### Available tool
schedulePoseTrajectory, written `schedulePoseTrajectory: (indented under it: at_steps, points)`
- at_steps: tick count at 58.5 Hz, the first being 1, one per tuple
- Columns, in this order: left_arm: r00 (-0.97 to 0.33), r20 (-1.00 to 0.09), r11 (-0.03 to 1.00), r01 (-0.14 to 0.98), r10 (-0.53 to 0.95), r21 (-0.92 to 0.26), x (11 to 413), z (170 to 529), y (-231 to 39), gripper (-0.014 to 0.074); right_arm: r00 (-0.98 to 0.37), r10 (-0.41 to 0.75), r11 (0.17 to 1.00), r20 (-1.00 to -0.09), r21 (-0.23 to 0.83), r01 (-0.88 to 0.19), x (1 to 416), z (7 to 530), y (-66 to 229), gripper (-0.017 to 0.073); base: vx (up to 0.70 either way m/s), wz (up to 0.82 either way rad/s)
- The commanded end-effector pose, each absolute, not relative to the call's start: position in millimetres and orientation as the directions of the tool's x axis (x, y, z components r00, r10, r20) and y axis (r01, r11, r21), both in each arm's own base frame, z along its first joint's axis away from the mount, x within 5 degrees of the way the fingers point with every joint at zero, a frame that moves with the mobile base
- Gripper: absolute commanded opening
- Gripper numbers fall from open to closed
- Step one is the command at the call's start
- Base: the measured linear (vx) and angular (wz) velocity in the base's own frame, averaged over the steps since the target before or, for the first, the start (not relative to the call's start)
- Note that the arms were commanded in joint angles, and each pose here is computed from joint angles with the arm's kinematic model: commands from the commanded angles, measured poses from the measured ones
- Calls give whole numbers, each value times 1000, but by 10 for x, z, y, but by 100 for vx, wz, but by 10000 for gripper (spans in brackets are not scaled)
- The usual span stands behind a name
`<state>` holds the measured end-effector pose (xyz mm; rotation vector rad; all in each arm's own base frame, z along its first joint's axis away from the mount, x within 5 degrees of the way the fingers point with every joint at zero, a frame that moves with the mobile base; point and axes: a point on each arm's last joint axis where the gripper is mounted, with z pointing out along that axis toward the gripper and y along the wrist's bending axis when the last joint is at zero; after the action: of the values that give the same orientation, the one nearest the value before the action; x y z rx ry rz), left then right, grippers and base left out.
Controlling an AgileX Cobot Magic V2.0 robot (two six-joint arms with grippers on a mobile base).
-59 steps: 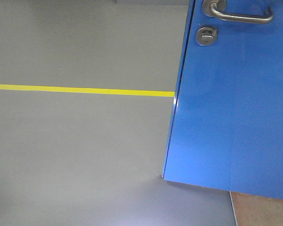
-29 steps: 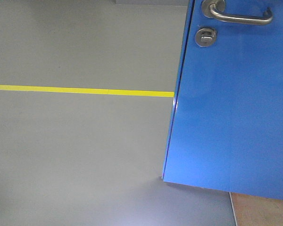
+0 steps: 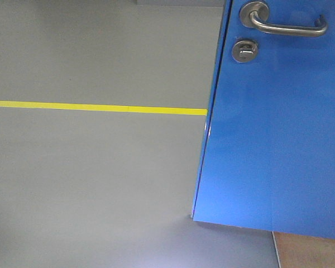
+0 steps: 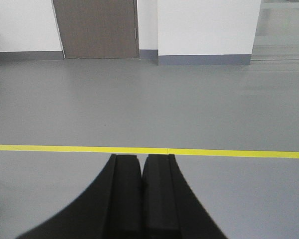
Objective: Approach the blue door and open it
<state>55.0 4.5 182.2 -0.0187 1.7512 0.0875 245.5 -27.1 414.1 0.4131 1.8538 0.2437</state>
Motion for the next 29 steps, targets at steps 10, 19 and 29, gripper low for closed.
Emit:
schedulePoseTrajectory:
  at_steps: [10,19,29]
  points:
    - [-61,-998,998,-59,35,38,541,1992,37,73,-123,-57,978,-991,-80,194,1475,3796,-275,11,0,0]
    - [-61,-998,998,-59,35,38,541,1992,37,73,-23,-70,981,-997,-73,177,1034,3354,-184,11,0,0]
    - [-61,-998,998,-59,35,38,541,1992,37,73,6,25,987,-1000,25,156,810,2714,-128,11,0,0]
